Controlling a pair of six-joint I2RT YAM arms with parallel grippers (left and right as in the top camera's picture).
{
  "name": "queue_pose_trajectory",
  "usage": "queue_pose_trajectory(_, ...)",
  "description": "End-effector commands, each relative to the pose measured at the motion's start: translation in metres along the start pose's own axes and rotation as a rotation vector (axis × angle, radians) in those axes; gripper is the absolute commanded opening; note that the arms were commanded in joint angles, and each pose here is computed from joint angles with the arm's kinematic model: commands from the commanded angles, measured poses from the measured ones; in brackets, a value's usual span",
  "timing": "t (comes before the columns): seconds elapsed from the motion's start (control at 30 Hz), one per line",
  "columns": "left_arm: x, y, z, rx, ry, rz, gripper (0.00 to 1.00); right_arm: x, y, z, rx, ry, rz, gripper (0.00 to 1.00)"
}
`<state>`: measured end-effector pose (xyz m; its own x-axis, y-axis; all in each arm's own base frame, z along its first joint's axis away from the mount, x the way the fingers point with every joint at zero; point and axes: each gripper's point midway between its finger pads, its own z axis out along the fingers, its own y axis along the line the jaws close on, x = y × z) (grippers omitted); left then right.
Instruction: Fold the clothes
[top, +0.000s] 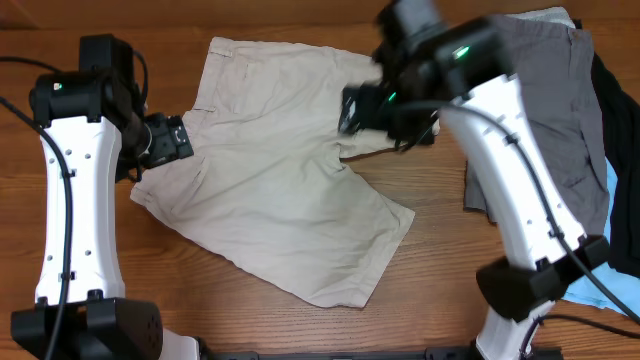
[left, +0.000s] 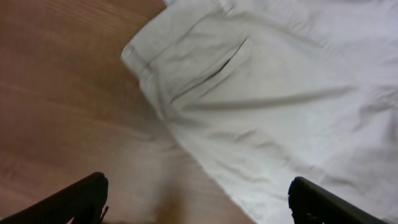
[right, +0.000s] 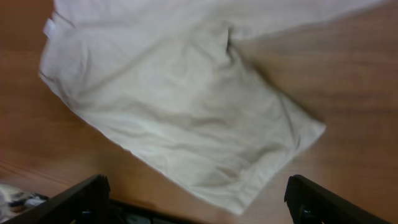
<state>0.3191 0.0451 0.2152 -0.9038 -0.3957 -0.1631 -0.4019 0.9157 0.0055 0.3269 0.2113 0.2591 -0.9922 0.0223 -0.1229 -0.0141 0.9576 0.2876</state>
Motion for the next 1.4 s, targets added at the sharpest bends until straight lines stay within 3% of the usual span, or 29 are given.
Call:
queue_pose_trajectory(0.0, 0.009, 0.013, -0.022, -0.024, -0.051, -0.081, 0.96, 0.032, -0.014, 0.0, 0.166, -0.049, 0.146, 0.95)
queue_pose_trajectory(0.17, 0.015, 0.028, -0.015, -0.098, -0.076, -0.179, 0.93, 0.087, -0.001, 0.041, 0.245, 0.059, 0.146, 0.95)
queue_pose_trajectory(0.3, 0.013, 0.028, 0.017, -0.109, -0.073, -0.208, 0.93, 0.127, 0.016, 0.09, 0.274, 0.11, 0.072, 0.96)
queue_pose_trajectory(0.63, 0.019, 0.027, 0.09, -0.118, -0.062, -0.098, 0.96, 0.195, -0.017, 0.168, 0.36, 0.251, -0.1, 0.96)
queue_pose_trajectory(1.03, -0.009, 0.018, 0.134, -0.09, -0.181, 0.045, 0.98, 0.223, -0.025, 0.195, 0.298, 0.351, -0.089, 0.91)
queue_pose_trajectory(1.17, -0.003, 0.019, 0.155, -0.104, -0.127, 0.068, 0.98, 0.225, -0.021, 0.198, 0.247, 0.381, -0.231, 0.88)
queue_pose_trajectory(1.37, 0.005, 0.044, 0.165, -0.196, -0.092, -0.166, 0.92, 0.229, -0.027, 0.204, 0.232, 0.396, -0.345, 0.86)
